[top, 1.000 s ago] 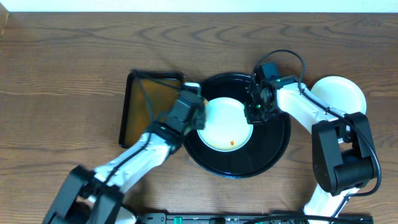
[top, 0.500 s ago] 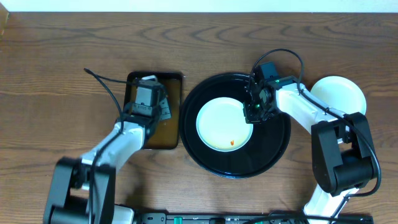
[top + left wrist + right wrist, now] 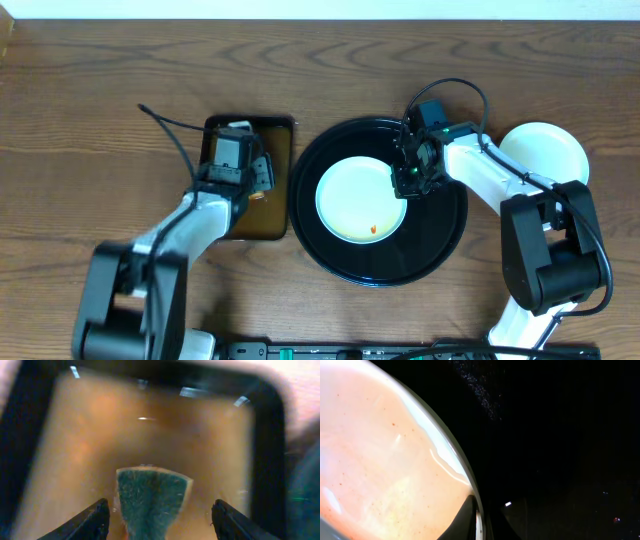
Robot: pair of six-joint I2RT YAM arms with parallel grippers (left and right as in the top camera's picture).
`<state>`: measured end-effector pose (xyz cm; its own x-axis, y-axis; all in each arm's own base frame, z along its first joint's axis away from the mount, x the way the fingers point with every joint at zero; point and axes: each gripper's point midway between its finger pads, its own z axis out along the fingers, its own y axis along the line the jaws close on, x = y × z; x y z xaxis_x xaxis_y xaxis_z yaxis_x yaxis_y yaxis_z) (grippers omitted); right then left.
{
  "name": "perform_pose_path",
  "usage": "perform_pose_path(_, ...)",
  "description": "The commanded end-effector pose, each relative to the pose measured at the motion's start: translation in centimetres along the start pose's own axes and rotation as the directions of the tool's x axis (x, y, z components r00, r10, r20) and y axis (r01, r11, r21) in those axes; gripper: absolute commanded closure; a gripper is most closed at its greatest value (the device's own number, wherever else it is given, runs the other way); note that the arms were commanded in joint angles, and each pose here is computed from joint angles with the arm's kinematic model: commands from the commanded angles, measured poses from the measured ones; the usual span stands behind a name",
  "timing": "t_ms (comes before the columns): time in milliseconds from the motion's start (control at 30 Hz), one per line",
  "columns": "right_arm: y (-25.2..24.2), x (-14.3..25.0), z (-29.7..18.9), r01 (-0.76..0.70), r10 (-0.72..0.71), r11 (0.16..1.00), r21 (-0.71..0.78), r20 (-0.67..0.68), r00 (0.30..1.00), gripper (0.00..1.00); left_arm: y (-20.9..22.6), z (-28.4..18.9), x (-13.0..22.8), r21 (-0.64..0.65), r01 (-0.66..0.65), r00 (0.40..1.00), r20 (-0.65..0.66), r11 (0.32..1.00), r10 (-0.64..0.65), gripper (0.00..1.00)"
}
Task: Clean dirty plates on tray and stack at the side
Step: 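Return the sponge to the water tray with the left gripper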
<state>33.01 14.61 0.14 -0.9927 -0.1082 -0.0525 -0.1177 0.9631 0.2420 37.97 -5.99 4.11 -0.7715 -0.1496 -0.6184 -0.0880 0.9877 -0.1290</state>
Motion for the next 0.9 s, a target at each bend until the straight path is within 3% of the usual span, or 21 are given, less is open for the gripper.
perform_pose_path(0, 0.0, 0.0, 0.5, 0.001, -0.001, 1.0, 0.015, 0.0, 1.0, 0.95, -0.5, -3.6, -2.9, 0.036, -0.009, 0.995, 0.097, 0.999, 0.006, 0.32)
perform_pose_path(133, 0.1, -0.5, 0.5, 0.006, -0.006, 1.0, 0.01, 0.023, 1.0, 0.94, -0.3, -5.8, -2.7, 0.035, -0.009, 0.996, 0.09, 0.999, 0.005, 0.3)
perform_pose_path(433, 0.2, -0.9, 0.5, 0.01, -0.01, 1.0, 0.006, 0.039, 0.999, 0.96, 1.3, -6.2, 2.5, -0.033, 0.04, 0.992, -0.119, 0.999, -0.043, 0.25)
perform_pose_path(867, -0.8, 1.8, 2.2, -0.023, 0.023, 1.0, 0.019, -0.019, 1.0, 0.99, 1.4, -6.2, 2.9, -0.039, 0.038, 0.99, -0.134, 0.999, -0.043, 0.24)
